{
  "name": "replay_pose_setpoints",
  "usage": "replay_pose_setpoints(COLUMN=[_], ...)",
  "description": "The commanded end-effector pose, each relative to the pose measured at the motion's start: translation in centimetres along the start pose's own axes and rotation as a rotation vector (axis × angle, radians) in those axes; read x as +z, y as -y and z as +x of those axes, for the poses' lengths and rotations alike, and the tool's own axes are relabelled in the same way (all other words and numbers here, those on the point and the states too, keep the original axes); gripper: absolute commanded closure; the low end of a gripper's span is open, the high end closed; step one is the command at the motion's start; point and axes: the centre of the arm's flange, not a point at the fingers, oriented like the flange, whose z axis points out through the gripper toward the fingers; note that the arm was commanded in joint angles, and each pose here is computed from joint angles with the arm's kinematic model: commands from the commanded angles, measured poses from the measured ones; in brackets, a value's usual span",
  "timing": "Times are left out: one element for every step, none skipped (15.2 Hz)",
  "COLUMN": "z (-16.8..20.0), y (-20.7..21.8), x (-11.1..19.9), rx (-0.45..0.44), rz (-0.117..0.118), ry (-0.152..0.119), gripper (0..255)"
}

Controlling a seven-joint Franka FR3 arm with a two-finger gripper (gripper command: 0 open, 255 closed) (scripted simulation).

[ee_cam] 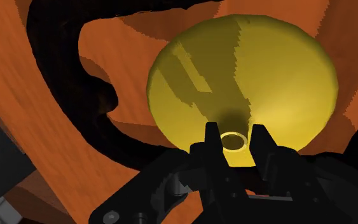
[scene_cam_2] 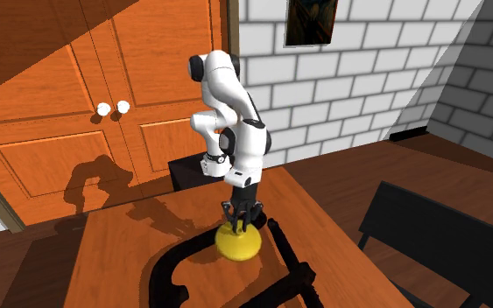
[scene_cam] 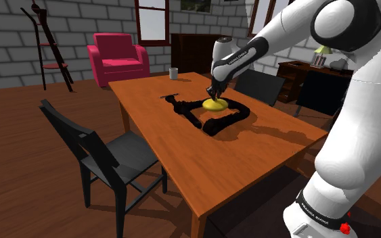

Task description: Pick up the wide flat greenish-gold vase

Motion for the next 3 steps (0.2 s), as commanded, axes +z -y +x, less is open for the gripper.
replay_pose_setpoints(z=[0.29, 0.31, 0.31], y=[-0.17, -0.19, -0.19], x=[-0.94, -1.02, -1.02], rx=[0.0, 0.0, 0.0], rz=[0.0, 0.0, 0.0], ry=[0.0, 0.0, 0.0], gripper=[255, 255, 255])
